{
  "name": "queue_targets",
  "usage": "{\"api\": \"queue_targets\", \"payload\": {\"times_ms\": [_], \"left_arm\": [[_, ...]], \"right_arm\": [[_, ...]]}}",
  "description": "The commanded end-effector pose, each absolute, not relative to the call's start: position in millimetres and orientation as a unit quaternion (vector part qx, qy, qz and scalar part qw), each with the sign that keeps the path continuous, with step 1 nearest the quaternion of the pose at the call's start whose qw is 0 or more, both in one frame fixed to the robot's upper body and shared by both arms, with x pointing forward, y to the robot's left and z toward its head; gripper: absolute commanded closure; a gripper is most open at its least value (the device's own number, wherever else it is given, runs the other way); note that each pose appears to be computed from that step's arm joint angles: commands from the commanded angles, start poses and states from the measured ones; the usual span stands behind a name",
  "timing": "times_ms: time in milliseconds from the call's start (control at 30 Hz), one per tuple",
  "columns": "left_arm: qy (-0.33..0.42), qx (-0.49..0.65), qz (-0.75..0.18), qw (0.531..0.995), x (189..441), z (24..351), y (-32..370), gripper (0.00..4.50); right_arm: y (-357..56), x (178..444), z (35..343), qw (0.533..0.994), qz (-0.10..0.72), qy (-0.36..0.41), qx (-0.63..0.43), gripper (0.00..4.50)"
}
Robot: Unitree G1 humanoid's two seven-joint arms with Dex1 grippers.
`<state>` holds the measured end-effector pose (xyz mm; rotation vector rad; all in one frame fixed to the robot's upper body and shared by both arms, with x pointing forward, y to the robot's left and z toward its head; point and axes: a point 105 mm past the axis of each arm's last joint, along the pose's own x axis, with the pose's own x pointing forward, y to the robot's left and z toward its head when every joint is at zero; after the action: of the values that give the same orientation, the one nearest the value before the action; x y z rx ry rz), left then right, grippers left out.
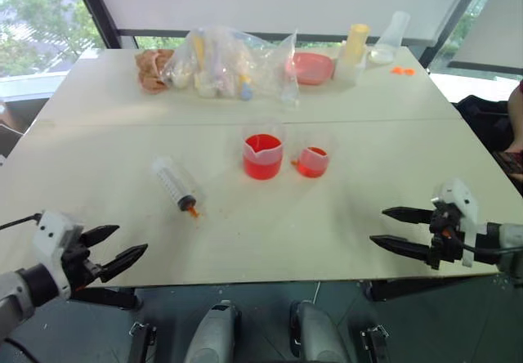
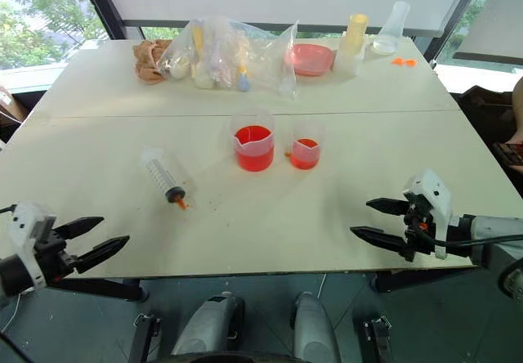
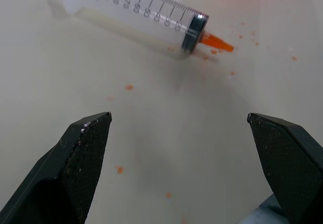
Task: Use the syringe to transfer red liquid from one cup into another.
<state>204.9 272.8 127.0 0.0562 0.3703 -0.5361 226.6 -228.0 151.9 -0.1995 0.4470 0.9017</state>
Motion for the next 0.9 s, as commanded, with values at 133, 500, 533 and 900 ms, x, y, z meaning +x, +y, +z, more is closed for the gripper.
{"api": "queue_targets", "payload": {"times_ms": [133,500,533,900], "left_arm": [[0.177,0.035,-0.288,0.940,214.9,131.6,264.2,0.02],[0.168,0.046,-0.301,0.938,224.9,138.5,257.3,0.02],[0.160,0.047,-0.297,0.940,227.8,141.7,257.2,0.02],[0.289,-0.036,-0.190,0.938,273.4,182.3,269.1,0.02]], "right_arm": [[-217.7,227.5,162.1,0.871,0.436,0.190,-0.120,0.56],[-211.7,230.6,161.8,0.876,0.430,0.183,-0.122,0.56],[-211.4,230.9,162.2,0.876,0.430,0.182,-0.123,0.56],[-181.9,241.7,217.4,0.853,0.488,0.081,-0.167,0.56]]}}
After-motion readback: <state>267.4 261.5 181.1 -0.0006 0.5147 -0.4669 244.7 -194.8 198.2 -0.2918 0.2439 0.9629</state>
